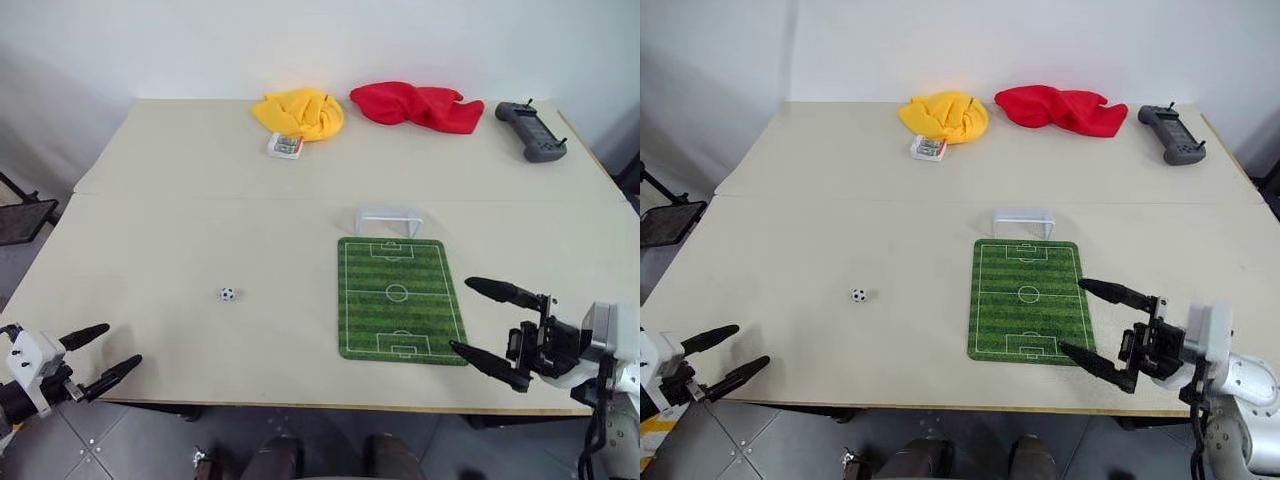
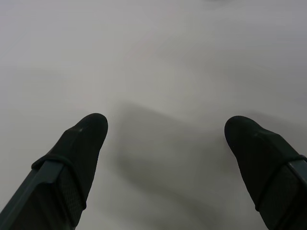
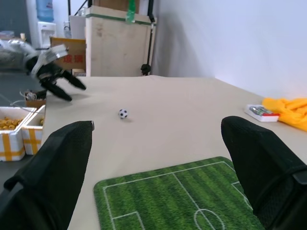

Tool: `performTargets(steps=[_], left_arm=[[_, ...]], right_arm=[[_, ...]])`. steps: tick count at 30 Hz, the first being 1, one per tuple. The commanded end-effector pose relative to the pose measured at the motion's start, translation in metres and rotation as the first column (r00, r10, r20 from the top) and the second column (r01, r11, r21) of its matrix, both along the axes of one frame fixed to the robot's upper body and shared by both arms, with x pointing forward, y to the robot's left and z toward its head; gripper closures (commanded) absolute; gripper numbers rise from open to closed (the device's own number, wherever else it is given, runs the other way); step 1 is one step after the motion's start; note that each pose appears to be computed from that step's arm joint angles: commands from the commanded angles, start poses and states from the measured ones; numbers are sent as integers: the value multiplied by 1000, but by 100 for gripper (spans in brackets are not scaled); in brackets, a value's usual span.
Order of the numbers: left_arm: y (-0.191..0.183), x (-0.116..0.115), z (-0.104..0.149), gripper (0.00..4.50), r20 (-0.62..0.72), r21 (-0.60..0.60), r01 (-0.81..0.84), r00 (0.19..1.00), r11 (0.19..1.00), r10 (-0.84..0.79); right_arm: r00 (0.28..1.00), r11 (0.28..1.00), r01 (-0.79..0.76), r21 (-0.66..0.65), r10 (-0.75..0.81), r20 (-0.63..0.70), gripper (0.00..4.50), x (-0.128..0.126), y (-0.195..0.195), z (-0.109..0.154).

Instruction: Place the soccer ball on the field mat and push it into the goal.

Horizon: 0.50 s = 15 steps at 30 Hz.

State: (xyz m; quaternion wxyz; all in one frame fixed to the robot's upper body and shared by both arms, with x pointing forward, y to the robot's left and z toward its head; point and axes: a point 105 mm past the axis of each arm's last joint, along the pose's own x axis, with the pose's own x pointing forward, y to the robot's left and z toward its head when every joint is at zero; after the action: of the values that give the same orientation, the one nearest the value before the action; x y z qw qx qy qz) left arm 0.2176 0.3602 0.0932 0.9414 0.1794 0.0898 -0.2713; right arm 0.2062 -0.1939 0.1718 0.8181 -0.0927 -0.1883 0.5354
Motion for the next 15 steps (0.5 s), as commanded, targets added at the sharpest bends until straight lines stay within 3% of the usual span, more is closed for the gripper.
performTargets(steps=[1, 4, 9, 15], left_arm=[[-27, 14, 19, 7, 57, -34, 131, 990, 991, -129], [-62, 29, 22, 7, 25, -89, 247, 969, 965, -245], [-95, 61, 27, 7, 24, -110, 309, 951, 945, -309], [-113, 94, 13, 7, -22, -110, 293, 955, 950, -297]], right_arm=[[1000, 999, -5, -45, 6, 20, 0, -8, -4, -1], [1000, 997, 13, -80, -11, 28, 0, -6, -15, -1], [997, 996, 35, -84, -29, 68, 0, -1, -22, 11], [999, 992, 23, -122, -18, 40, 0, -8, -25, 8]])
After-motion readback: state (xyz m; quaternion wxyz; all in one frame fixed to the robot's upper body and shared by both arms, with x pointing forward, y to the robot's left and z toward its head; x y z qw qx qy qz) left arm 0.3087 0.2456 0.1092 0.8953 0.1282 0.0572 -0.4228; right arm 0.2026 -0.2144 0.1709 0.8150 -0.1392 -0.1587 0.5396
